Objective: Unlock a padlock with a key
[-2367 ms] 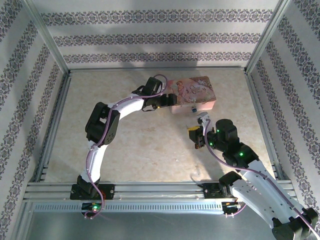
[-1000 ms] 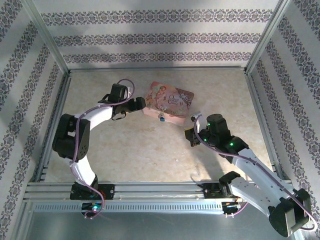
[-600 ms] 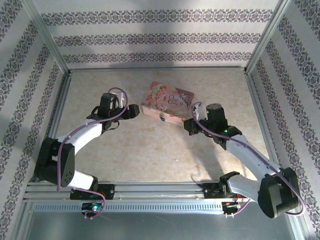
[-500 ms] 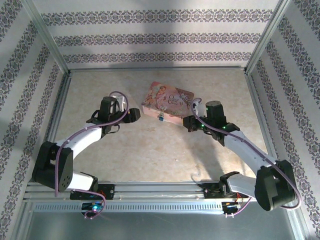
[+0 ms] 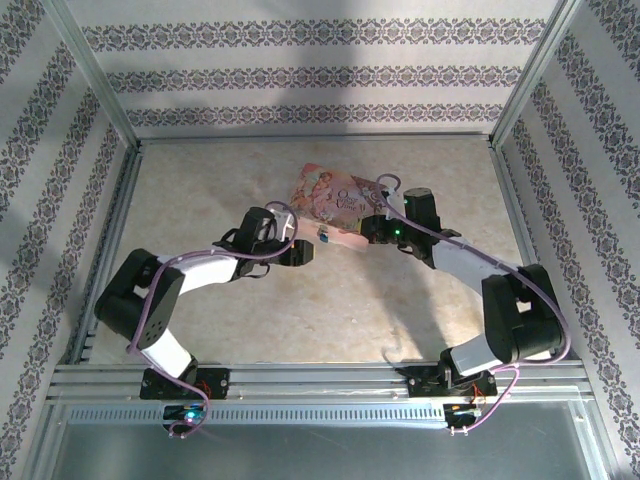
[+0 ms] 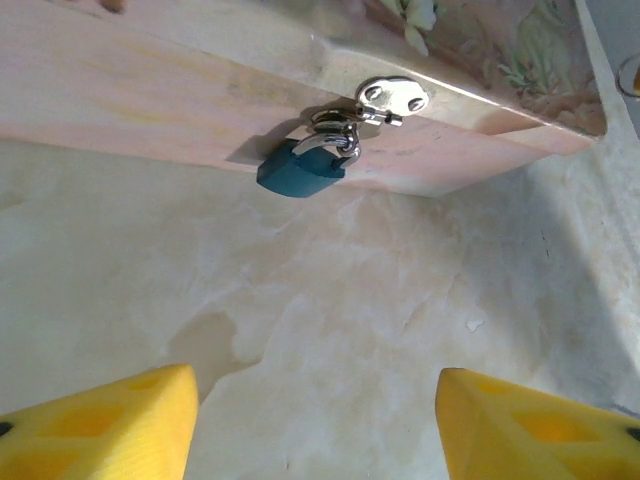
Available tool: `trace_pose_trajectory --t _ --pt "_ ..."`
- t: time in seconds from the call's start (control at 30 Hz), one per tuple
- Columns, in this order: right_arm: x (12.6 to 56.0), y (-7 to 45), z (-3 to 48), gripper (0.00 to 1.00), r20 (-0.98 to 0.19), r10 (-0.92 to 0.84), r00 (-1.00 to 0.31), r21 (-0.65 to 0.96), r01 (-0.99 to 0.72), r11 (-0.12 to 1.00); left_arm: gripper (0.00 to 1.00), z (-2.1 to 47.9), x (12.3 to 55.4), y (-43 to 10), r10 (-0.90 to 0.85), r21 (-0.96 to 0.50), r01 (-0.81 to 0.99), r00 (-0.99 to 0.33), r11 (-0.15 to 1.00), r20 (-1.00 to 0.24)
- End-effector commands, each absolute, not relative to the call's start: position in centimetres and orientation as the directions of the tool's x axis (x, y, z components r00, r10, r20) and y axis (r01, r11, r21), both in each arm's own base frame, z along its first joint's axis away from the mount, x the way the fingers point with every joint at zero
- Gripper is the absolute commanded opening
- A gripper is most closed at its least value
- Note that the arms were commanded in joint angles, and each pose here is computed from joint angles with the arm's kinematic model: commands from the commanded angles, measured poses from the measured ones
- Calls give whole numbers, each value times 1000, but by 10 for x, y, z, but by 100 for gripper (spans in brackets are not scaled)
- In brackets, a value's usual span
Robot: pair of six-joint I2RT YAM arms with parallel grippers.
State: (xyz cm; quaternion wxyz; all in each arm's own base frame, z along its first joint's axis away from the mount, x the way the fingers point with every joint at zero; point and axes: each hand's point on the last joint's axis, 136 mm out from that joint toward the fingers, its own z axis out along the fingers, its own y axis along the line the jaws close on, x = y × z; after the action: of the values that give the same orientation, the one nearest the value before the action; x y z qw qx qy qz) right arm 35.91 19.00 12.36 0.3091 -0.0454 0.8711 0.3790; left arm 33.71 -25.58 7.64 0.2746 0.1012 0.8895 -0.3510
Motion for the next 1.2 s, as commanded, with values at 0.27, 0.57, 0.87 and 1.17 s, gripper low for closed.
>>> trace_pose_trajectory --t 0.27,0.57,0.87,1.17 --pt "377 193 117 0 -563 209 -800 671 -295 680 58 85 366 -294 -3 -582 464 -780 667 -626" --pt "364 194 92 0 -517 193 -834 674 -258 692 58 75 379 -300 22 -560 474 -776 679 -630" --pt "354 200 83 0 -501 180 -847 677 -253 691 58 70 390 -299 63 -499 503 -746 705 -663" --pt "353 201 86 0 -509 180 -842 676 -261 689 57 54 398 -303 95 -474 516 -742 713 -664"
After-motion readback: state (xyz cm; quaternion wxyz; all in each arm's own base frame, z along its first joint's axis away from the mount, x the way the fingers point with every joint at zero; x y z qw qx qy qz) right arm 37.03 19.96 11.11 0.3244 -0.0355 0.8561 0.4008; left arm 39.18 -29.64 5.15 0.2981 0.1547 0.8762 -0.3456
